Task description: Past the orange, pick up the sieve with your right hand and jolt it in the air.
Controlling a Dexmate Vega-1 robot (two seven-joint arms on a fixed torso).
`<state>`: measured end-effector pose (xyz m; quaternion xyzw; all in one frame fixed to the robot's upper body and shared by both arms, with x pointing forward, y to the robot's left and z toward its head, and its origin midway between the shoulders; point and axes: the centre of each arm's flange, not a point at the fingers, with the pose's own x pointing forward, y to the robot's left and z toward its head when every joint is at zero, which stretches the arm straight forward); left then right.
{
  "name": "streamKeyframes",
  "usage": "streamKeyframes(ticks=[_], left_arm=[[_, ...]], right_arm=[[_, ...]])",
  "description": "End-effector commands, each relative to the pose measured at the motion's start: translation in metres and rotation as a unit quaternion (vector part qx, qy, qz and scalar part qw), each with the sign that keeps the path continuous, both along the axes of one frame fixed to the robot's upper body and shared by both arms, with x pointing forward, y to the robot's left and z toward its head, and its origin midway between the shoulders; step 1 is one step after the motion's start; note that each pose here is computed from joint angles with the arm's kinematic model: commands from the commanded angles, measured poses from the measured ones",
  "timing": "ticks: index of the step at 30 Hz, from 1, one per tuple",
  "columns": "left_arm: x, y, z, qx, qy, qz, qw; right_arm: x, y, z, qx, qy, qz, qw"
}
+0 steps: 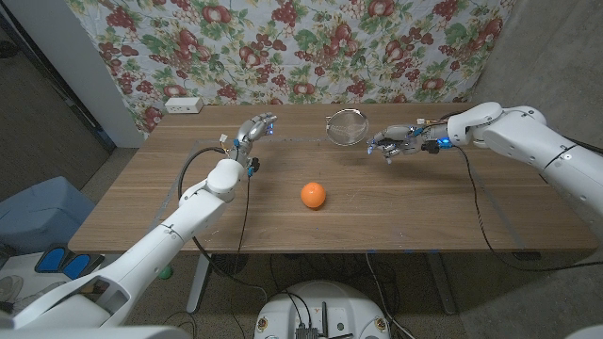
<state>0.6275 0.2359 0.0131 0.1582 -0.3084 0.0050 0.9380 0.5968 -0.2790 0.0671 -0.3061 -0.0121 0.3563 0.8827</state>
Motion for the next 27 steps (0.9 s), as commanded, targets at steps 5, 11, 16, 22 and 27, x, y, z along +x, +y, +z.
streamKeyframes(ticks=[5,11,16,22,27], left_arm=[[0.005,0.0,0.002,0.002,0.003,-0.002,1.0],[0.007,0.001,0.003,0.002,0.003,-0.001,1.0],[0.01,0.001,0.004,0.002,0.004,-0.002,1.0],[0.012,0.001,0.007,0.003,0.003,-0.002,1.0],[0.014,0.001,0.008,0.003,0.003,-0.003,1.0]], right_arm=[[0.003,0.0,0.001,0.011,-0.013,-0.002,0.9998],[0.003,-0.003,0.003,0.048,-0.035,0.01,0.9982],[0.003,-0.004,0.004,0.075,-0.053,0.019,0.9956],[0.003,-0.011,0.003,0.137,-0.082,0.034,0.9866],[0.003,-0.015,0.002,0.169,-0.094,0.043,0.9802]])
